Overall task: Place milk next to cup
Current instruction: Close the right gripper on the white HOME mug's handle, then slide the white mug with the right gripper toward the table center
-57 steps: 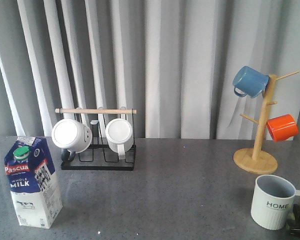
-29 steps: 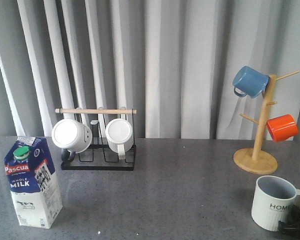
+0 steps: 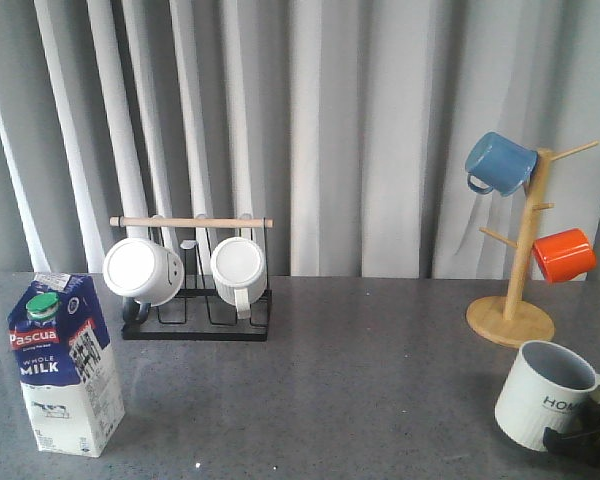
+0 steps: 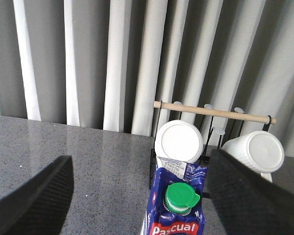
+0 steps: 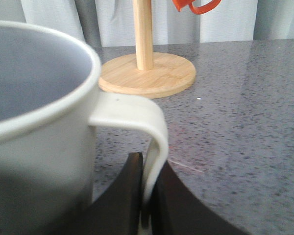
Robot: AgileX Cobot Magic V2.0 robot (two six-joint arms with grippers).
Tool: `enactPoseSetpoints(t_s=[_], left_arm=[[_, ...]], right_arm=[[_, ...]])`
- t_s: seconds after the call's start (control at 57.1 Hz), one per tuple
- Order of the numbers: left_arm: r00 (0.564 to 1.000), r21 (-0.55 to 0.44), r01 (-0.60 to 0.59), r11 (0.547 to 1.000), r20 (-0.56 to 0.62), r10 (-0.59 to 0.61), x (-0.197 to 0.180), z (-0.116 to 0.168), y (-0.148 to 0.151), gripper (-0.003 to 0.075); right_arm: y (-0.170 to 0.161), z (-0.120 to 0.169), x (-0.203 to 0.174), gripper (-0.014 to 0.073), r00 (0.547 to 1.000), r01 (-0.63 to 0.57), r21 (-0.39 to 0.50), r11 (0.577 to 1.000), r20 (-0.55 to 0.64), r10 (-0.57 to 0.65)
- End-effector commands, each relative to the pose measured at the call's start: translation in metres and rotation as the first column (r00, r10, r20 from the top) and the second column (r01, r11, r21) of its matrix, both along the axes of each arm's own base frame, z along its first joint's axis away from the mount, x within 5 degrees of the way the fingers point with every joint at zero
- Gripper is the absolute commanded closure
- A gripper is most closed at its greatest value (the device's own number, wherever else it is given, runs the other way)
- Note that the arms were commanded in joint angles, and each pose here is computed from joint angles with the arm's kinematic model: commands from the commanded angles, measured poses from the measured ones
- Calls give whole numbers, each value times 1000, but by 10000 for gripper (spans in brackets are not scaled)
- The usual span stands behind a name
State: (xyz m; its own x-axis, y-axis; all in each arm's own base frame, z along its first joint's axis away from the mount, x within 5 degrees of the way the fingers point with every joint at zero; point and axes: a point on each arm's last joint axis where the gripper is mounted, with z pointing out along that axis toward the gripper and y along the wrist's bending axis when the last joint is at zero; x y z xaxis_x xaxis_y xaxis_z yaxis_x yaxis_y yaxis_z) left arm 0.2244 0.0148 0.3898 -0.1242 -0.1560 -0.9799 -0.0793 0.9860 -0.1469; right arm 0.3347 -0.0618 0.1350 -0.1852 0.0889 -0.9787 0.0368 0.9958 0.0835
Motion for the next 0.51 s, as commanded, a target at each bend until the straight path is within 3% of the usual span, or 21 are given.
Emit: enactPoseSetpoints(t_s=[0.0, 0.21, 0.49], left_arm=[[993, -3, -4, 1000, 119, 4, -4, 21, 0, 187], [993, -3, -4, 1000, 119, 4, -4, 21, 0, 187], [993, -3, -4, 1000, 119, 4, -4, 21, 0, 187]], right_arm=[[17, 36, 6, 600, 982, -63, -22, 998, 178, 66], [74, 58, 11, 599, 972, -87, 17, 996, 221, 81], [162, 67, 28, 599, 991, -106, 51, 993, 86, 101]])
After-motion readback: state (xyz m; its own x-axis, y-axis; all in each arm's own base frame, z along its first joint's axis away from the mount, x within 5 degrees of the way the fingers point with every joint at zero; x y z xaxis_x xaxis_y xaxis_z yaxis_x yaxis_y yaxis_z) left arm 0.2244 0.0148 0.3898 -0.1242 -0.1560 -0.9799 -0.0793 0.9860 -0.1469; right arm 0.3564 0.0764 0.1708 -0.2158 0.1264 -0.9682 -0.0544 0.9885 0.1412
